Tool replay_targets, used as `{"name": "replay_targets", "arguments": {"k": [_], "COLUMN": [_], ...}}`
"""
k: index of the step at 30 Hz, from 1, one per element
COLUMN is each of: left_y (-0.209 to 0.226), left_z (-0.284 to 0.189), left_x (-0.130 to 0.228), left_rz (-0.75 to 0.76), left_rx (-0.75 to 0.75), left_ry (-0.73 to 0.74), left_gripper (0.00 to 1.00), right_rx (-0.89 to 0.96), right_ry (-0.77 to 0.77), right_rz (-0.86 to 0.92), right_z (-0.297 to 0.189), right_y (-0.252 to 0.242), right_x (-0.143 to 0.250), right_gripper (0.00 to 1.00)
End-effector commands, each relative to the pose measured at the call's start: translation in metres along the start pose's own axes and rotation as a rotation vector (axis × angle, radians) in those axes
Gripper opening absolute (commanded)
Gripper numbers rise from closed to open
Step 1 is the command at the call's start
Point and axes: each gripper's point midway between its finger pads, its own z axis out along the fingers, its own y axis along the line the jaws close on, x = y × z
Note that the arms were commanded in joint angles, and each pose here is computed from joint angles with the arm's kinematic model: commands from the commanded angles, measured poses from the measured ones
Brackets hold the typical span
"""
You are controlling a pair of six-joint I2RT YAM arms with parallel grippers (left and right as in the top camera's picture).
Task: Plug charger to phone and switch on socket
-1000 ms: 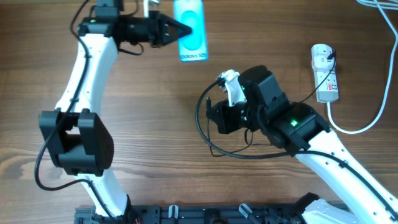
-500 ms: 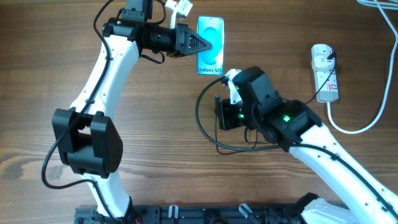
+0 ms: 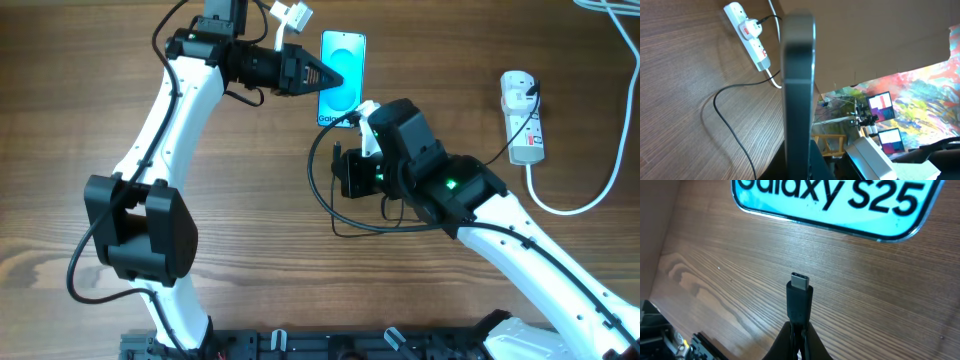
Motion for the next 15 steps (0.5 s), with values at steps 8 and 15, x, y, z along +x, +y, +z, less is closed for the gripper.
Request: {"name": "replay_targets", "arguments": {"k": [8,15], "left_y": [-0.023,-0.024], "left_z": [0.009,0.011], "left_x": [0.012,0.012], "left_rz": [0.067,0.068], "left_rx": [0.059,0.061], "left_ry": [0.041,0.045], "left_gripper": [0.04,0.04], "right_rx": [0.038,0.058], "right_ry": [-0.048,-0.06], "right_rz": [0.022,0.022], "right_z": [-0.002,-0.002], "right_y": [-0.005,-0.009], "right_x": [-0.012,-0.014], "right_gripper": [0.04,0.04]}}
